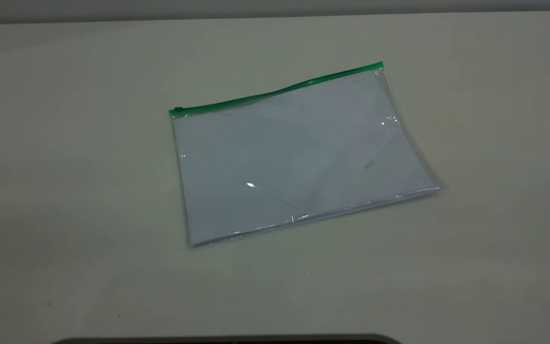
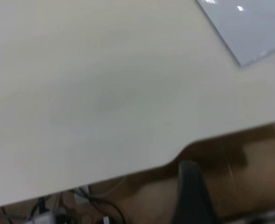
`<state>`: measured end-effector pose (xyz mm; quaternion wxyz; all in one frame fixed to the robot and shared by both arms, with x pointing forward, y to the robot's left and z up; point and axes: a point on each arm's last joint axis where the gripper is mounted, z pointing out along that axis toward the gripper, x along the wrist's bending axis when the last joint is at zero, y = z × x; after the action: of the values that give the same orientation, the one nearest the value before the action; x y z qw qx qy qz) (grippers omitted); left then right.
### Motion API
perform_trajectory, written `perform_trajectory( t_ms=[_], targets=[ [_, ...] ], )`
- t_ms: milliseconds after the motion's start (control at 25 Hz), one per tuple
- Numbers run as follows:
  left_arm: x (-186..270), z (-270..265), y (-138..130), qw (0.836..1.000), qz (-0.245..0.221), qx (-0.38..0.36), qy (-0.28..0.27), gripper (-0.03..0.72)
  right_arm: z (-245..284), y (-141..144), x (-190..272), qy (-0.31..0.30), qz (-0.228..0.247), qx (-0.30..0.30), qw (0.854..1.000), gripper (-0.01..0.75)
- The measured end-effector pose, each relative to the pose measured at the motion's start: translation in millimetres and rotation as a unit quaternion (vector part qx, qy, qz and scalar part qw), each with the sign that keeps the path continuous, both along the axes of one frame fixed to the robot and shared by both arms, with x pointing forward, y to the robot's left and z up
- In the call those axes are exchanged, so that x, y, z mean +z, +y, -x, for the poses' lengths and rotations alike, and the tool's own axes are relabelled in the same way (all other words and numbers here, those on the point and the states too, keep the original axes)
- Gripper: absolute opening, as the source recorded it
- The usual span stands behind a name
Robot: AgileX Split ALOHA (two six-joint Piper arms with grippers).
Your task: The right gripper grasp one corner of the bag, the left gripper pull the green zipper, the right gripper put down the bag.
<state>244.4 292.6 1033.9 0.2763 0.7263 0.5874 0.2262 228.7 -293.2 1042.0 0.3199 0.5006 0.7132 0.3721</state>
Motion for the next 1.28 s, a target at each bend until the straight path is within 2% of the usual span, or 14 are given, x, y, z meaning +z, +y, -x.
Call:
perform_trajectory(
  t_ms=[240, 320, 1120, 1280],
  targets=[
    [-0.7, 19.4, 1.6, 0.997, -0.004, 0.014, -0.072, 0.565, 0.0, 0.0, 0.0, 0.000, 0.000, 0.000, 1.000, 0.544],
    [-1.3, 22.7, 1.7, 0.997, -0.001, 0.016, -0.081, 0.565, 0.0, 0.0, 0.0, 0.000, 0.000, 0.000, 1.000, 0.544],
    [-1.4, 22.9, 3.1, 0.996, 0.006, 0.034, -0.080, 0.565, 0.0, 0.0, 0.0, 0.000, 0.000, -0.001, 1.000, 0.544],
    [-1.4, 22.9, 3.1, 0.996, 0.006, 0.034, -0.080, 0.565, -0.5, 0.6, 0.0, 0.000, 0.000, -0.036, 0.999, 0.544]
  ],
)
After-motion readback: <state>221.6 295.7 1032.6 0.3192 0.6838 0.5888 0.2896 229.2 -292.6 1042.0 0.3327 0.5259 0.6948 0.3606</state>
